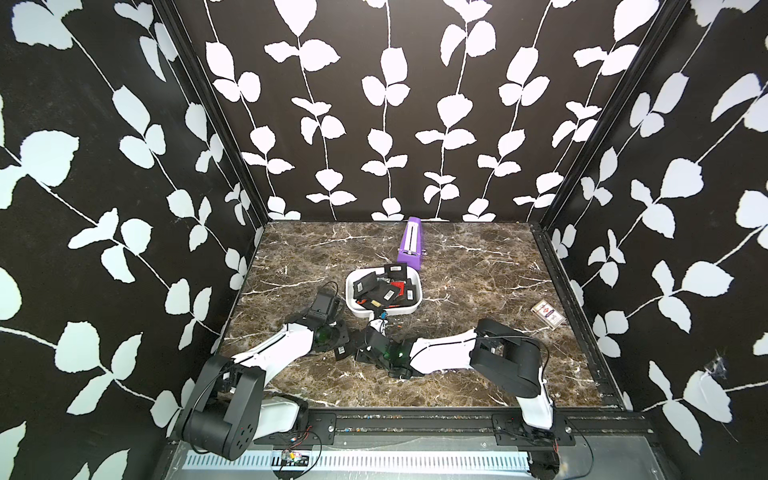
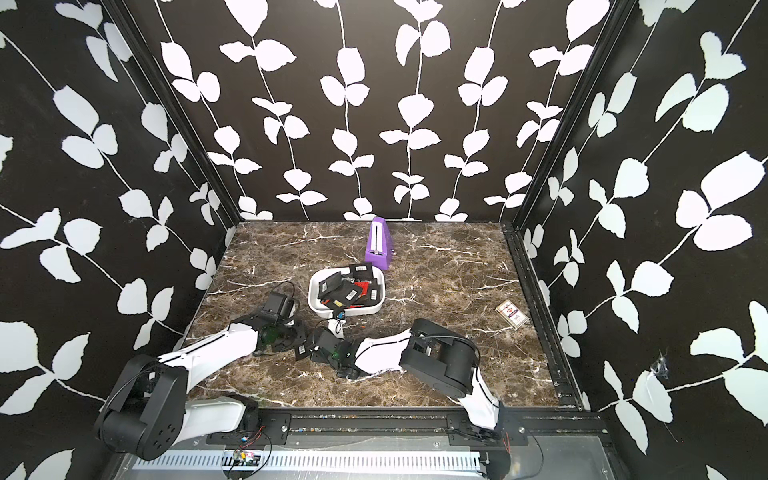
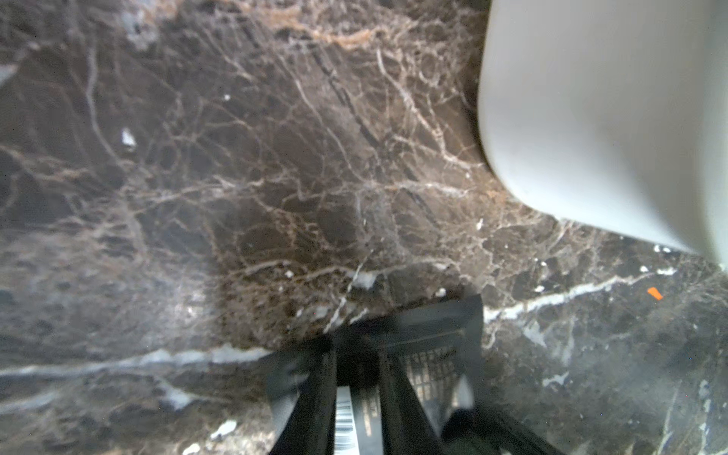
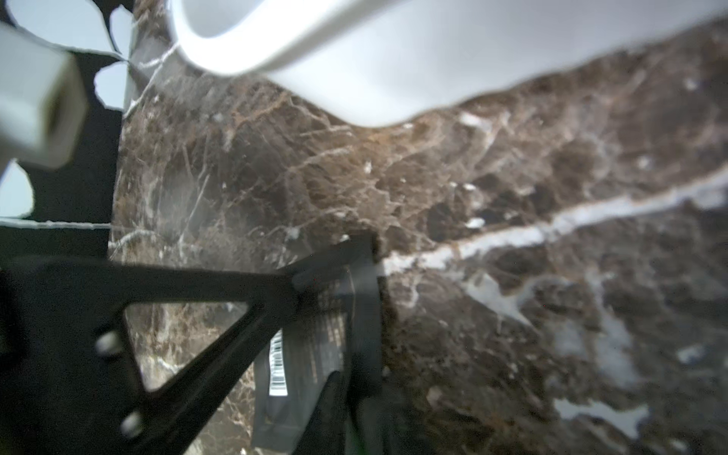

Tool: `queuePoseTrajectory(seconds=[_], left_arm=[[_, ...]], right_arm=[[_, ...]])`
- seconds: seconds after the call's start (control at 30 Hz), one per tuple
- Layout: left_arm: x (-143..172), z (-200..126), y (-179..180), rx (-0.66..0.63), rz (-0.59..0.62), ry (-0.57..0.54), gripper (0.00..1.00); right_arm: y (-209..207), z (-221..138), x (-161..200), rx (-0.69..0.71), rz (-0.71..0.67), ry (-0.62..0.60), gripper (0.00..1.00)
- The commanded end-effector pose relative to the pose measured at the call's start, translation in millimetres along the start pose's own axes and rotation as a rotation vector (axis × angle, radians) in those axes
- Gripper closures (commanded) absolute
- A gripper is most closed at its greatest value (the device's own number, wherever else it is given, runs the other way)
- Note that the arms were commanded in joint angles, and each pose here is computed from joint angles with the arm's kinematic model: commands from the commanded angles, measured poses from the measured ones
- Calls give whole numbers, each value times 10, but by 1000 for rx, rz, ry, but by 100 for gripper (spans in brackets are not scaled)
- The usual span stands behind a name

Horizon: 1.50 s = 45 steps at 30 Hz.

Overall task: Put the tea bags into the storage box
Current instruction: Pick up the tea bag from the center of the board, then place the tea bag in the storage box.

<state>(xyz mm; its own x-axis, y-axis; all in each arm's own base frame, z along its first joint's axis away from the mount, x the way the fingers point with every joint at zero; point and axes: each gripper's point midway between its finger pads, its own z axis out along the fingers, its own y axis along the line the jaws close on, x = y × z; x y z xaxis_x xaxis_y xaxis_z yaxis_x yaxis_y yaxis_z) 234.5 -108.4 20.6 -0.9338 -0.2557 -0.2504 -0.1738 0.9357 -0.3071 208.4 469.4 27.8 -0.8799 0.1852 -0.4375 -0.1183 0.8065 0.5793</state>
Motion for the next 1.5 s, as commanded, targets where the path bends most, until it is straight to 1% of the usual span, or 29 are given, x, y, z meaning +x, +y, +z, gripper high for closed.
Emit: queuePoseTrajectory(seconds=[0.0, 0.03, 0.17, 0.27, 0.4, 0.5, 0.6, 0.7, 0.83, 0.93, 1.1, 1.17, 1.33, 1.47], left_arm=[[354, 10, 200, -67, -19, 121, 77], [342, -13, 193, -67, -18, 118, 77], [248, -136, 87, -27, -19, 78, 74], [140, -277, -19, 8, -8, 39, 68], [32, -477, -84, 20, 0, -12, 53], [-7, -634, -128, 46, -6, -53, 51], [-51, -786, -166, 71, -2, -100, 46], [-79, -943, -209, 90, -8, -125, 46], [-155, -1155, -284, 109, 13, -162, 46], [-209, -1310, -308, 108, 15, -190, 46], [-320, -1511, -407, 167, 16, -276, 43], [-339, -1585, -384, 153, 18, -296, 42], [-313, -1758, -302, 114, 24, -317, 42], [-293, -1904, -291, 137, 15, -362, 41]], right_arm=[[52, -7, -20, 29, -28, 2, 99], [70, -33, -28, 35, -41, 7, 100], [132, -196, -131, 54, -79, -2, 100], [166, -357, -226, 62, -95, -19, 100], [213, -603, -321, 70, -108, -29, 100], [245, -820, -372, 83, -114, -16, 100], [260, -1009, -422, 75, -119, -28, 100], [290, -1199, -485, 60, -113, -30, 100], [306, -1444, -521, 51, -158, -18, 100], [259, -1626, -572, 33, -171, -34, 100], [207, -1920, -696, 28, -219, -68, 100], [179, -2039, -753, 21, -232, -92, 100], [7, -2197, -919, 27, -204, -124, 100], [-71, -2266, -1107, 8, -159, -155, 100]])
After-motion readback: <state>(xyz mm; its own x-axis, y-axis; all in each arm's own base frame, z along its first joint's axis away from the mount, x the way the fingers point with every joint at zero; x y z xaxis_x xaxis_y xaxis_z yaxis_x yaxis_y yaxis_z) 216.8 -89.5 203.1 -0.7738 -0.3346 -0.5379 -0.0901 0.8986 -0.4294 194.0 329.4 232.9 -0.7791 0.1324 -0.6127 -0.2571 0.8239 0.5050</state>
